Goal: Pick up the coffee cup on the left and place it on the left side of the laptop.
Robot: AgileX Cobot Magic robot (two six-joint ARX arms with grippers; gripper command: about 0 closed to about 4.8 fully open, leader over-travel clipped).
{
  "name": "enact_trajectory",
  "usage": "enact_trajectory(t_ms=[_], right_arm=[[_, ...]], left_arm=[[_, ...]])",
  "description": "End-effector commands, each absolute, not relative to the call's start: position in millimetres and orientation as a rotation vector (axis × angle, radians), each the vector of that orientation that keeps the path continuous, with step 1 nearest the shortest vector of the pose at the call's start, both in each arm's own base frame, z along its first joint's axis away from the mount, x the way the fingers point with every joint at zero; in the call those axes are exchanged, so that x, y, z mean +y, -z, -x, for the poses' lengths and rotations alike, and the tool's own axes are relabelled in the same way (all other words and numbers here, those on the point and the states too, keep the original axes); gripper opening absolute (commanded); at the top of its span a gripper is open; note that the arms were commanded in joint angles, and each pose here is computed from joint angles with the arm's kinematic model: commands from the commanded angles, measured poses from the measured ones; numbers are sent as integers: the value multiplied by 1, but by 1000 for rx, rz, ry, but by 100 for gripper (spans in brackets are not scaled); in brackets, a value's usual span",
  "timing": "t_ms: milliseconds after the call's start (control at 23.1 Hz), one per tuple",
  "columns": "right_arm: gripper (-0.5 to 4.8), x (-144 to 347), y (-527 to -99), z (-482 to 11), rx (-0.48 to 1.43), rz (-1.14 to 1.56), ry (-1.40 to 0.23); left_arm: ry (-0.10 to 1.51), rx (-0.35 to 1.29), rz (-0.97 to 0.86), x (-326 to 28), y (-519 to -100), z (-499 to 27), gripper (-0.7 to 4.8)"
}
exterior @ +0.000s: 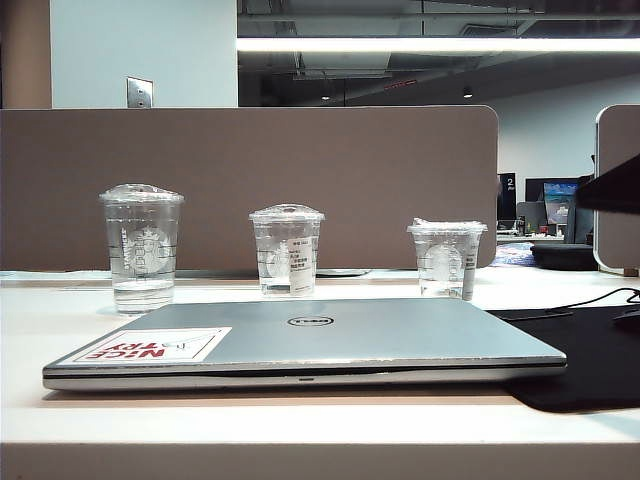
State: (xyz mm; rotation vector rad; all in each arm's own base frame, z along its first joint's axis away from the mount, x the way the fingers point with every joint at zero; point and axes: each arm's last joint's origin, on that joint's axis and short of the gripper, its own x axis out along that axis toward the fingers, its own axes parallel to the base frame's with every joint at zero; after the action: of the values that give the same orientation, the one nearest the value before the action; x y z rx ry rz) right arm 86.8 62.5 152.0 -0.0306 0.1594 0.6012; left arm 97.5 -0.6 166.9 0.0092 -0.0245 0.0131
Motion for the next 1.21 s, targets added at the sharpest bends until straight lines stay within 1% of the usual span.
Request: enact_trajectory(t_ms=[43,173,347,520,650,737,780,823,867,910,1040,1083,1127,1213], right_arm=[[-4,65,-152,-85,147,24,-633],[-4,65,-152,-85,146,24,-635],[-4,65,-152,-85,146,24,-635],[-4,65,-152,-85,146,24,-636],[-4,65,-152,-85,146,24,-636],[-4,65,-152,-85,146,25,-636],[-4,65,-152,-85,146,24,-636],[-4,65,-152,-85,146,24,-636],[-4,65,-152,-85,146,24,-636],[-4,65,-152,-85,146,24,-636],[-4,65,-152,-85,146,24,-636],[-4,65,-152,-85,146,24,-636],[-4,65,-152,-85,146,24,-636],[-4,65,-152,-85,145,24,-636]], left_arm=[[-9,-41,-5,-1,-169,-97,-5],[-19,-126,-3,0,-178,-97,-5],[-57,-169,7,1,-184,-98,-5],[-10,-152,-14,-1,-187,-107,-5],[49,-138,-84,-2,-194,-118,-5],[76,-104,-166,-4,-201,-136,-3],[108,-90,-181,-4,-201,-144,34],[145,-78,-191,-5,-201,-150,113],[189,-61,-200,-6,-201,-159,223],[219,-43,-207,-7,-200,-167,277],[289,25,-228,-9,-193,-196,373],[303,50,-224,-9,-190,-208,420],[333,87,-213,-10,-183,-226,479],[400,129,-199,-10,-171,-252,479]])
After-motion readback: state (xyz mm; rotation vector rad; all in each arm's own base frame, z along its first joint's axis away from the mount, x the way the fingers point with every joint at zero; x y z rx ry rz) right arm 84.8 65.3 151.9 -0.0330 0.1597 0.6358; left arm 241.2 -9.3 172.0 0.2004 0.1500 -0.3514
